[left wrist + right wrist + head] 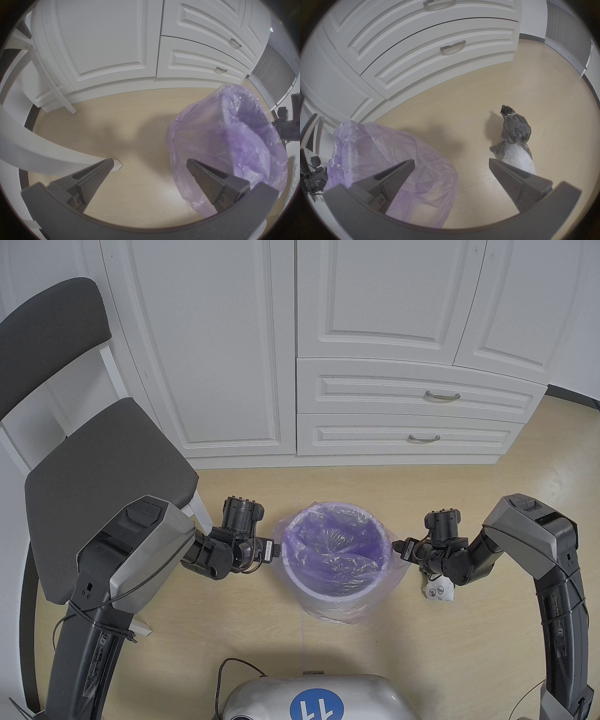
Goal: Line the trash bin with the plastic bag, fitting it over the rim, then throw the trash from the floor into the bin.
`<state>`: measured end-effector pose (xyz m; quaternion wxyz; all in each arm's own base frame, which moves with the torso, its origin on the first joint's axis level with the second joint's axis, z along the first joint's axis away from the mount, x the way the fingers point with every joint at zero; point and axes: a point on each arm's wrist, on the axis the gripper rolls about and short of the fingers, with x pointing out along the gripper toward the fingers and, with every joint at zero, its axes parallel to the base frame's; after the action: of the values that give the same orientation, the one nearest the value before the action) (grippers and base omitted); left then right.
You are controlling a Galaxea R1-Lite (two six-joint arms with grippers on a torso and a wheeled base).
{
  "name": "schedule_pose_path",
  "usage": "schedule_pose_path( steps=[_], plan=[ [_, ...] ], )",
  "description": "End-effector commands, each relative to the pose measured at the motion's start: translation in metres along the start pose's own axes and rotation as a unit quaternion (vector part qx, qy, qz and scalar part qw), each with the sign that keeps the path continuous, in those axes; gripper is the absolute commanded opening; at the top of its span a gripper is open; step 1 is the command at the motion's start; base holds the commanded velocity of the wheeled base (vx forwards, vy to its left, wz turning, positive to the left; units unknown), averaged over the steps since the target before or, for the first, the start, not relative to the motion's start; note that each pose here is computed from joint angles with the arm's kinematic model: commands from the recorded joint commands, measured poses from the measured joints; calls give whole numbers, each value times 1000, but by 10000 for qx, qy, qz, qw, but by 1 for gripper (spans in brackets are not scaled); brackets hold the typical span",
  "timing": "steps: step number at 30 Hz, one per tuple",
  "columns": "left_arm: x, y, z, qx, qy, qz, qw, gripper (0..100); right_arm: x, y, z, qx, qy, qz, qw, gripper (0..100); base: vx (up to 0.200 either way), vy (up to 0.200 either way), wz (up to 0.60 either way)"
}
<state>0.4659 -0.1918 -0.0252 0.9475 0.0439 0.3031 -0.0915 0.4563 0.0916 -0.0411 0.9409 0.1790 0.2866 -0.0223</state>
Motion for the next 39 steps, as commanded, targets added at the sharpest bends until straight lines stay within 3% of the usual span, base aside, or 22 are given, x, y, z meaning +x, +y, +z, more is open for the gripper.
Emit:
schedule_pose_path(
  steps=[1, 13, 22, 33, 39],
  plan=[
    [11, 3, -10, -7, 86, 40, 10000, 100, 1, 0, -1, -3, 9, 1, 10000, 100, 0, 0, 0],
    [14, 5, -13, -16, 109, 61, 9999, 100, 2, 1, -3, -3, 3, 10, 10000, 100, 0, 0, 0],
    [0, 8, -7, -16, 140, 70, 9999, 100, -9, 4, 10, 23, -113, 47, 9999, 100, 0, 0, 0],
    [-55, 13, -2, -14, 339, -58, 9994, 100, -48, 7, 37, -272, -111, 26, 9996, 100, 0, 0, 0],
    [-83, 14, 9, -27, 240, -84, 9997, 100, -70, 14, 51, -297, -191, 92, 9993, 100, 0, 0, 0]
  ],
)
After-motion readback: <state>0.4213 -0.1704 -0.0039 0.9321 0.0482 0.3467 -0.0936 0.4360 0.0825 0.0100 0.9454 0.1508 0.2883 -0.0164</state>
